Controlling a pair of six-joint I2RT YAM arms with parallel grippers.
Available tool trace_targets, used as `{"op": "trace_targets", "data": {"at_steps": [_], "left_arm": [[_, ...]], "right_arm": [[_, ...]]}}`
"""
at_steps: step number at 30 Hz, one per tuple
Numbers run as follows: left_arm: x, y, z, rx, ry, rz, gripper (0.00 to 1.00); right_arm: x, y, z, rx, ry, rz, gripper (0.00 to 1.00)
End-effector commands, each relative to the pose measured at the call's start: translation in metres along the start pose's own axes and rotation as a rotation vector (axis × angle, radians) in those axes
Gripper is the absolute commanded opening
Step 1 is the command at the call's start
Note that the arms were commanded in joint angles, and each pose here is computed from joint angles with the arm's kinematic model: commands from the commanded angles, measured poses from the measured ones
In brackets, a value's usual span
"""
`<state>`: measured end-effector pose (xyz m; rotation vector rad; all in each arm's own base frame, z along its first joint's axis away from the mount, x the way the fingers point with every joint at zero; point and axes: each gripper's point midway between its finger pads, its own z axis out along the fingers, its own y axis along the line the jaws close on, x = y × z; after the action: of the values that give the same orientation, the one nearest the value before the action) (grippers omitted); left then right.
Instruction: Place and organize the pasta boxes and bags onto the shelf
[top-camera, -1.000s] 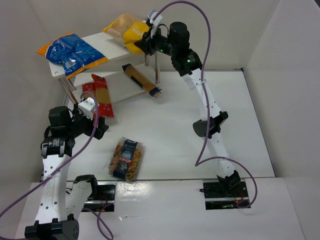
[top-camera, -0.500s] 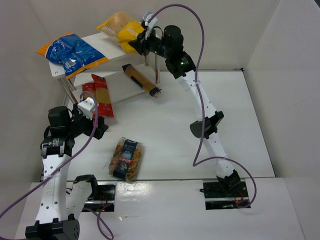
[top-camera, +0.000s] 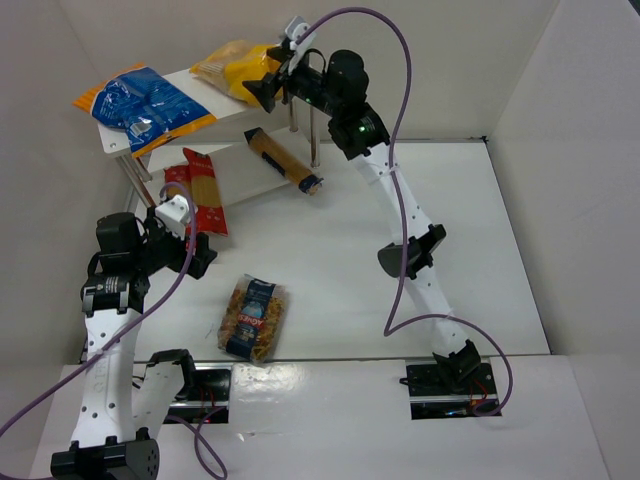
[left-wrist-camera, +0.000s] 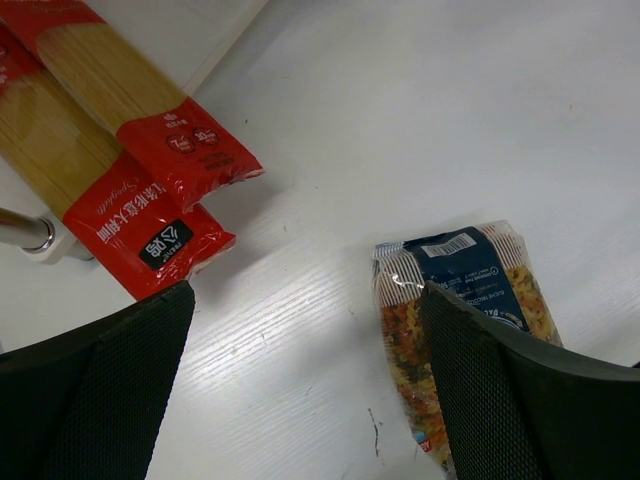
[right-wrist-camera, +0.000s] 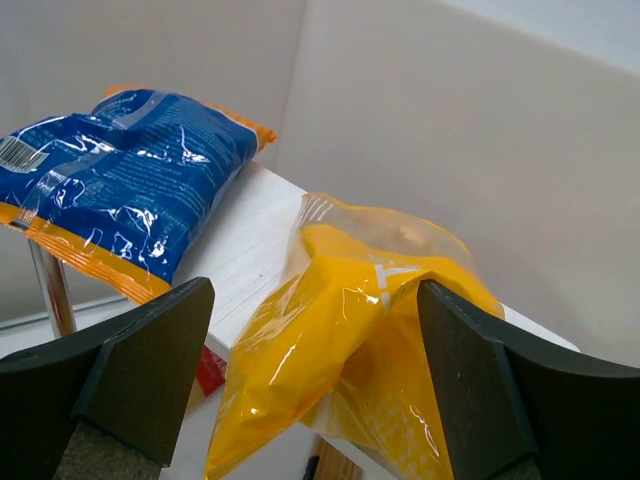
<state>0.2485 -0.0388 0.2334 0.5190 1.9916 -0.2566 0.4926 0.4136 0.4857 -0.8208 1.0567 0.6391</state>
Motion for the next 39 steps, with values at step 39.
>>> {"op": "trace_targets", "data": {"at_steps": [39], "left_arm": [[-0.016, -0.015, -0.015, 0.032, -0.091, 0.055, 0.99]], "right_arm": [[-0.080, 0.052, -0.175, 0.068, 0.417, 0.184, 1.00]]}}
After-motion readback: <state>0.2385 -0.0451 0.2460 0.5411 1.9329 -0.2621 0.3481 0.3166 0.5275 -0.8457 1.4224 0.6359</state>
